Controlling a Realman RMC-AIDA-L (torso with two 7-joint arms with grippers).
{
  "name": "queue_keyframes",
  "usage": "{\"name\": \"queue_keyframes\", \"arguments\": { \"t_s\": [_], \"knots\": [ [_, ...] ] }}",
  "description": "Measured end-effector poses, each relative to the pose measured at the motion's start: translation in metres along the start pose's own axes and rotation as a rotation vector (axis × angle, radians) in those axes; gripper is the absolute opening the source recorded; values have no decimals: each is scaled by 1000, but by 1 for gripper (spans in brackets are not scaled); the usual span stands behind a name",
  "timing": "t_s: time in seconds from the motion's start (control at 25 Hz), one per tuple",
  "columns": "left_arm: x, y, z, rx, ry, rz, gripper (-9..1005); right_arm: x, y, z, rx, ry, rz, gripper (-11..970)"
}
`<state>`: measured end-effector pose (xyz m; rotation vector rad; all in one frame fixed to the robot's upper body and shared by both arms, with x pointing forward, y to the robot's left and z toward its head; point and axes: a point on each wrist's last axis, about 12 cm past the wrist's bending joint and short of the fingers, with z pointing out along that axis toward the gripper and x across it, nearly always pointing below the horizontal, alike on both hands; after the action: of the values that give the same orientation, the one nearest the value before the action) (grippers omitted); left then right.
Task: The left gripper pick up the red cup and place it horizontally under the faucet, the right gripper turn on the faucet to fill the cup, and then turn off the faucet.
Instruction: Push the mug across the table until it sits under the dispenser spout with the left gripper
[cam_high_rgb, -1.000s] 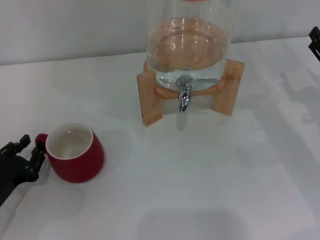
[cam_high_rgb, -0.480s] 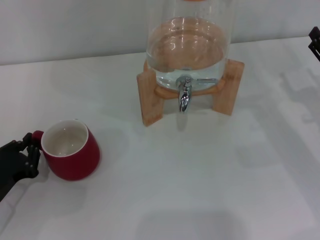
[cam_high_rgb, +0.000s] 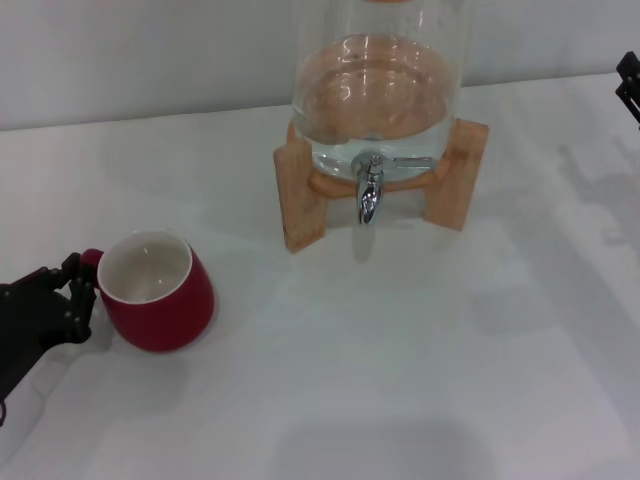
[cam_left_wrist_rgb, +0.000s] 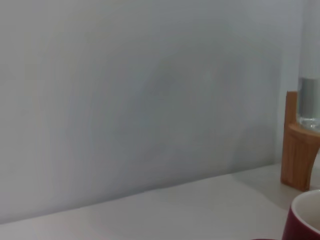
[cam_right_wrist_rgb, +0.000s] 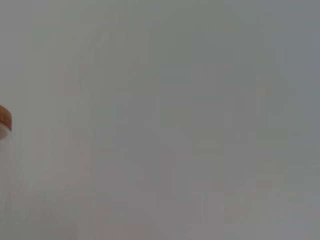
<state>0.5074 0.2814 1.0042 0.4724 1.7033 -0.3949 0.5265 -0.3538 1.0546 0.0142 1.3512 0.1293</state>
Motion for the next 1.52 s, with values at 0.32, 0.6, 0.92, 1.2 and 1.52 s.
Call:
{"name": "queue_keyframes", "arguments": {
  "t_s": [0.32,0.6,0.92,1.2,1.52],
  "knots": [
    [-10,-2,17,52,-6,5,135,1,2,0,-11,2,0,808],
    [-17,-13,36,111,10,-2,138,1,5,1,-27,7,1,808],
    [-28,-24,56,174,10,-5,143,3,7,2,-46,19,4,808],
    [-31,-38,66,219,7,0,146,1,8,3,-53,12,3,808],
    [-33,-46,72,246,3,4,151,1,8,3,-56,11,2,807]
  ]
}}
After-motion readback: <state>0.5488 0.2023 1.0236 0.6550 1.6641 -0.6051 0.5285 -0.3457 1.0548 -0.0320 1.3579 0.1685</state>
